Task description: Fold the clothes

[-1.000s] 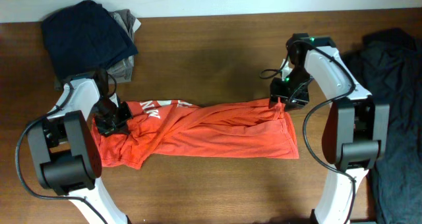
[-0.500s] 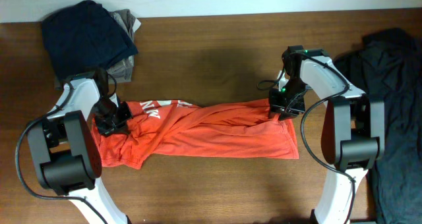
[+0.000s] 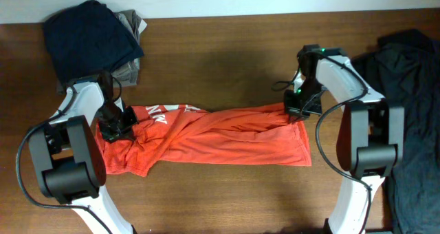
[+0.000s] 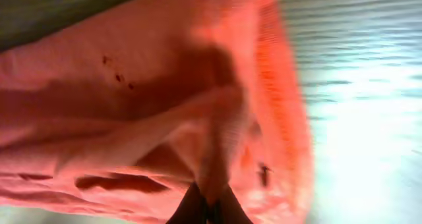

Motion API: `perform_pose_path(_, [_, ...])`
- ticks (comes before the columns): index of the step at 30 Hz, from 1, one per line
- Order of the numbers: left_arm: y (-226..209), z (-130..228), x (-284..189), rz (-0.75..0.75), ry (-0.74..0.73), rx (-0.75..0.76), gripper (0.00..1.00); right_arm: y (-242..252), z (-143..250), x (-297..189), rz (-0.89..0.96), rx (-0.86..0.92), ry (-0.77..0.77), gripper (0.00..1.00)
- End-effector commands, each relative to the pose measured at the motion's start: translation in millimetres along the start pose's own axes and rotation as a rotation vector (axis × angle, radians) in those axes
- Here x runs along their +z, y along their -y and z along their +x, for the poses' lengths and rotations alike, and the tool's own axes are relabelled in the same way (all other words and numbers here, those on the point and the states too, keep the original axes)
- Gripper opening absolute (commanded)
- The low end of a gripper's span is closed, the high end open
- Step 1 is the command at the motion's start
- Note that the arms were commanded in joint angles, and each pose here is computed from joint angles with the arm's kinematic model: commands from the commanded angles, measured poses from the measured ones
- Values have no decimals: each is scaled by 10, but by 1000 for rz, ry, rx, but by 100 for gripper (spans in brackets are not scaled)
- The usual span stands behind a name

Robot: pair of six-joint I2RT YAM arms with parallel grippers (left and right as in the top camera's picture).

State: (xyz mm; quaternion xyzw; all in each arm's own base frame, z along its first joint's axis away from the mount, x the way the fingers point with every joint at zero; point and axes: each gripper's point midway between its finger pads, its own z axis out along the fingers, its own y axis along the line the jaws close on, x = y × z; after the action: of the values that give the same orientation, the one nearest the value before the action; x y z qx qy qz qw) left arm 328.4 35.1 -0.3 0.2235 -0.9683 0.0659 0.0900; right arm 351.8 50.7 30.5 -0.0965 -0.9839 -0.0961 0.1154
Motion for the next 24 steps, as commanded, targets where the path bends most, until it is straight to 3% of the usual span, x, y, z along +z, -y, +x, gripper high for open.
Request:
perform_pose_path(1, [-226,-68,53,-55,9,-62,1,306,-135,-214,58,66,45,4])
perform_pose_path(10, [-452,-143,13,-33,20,-147,1,631,-78,-358,33,169,17,4])
perform_pose_path(24, [-367,-302,-130,14,66,-148,1,459,421,-790,-22,145,-27,4])
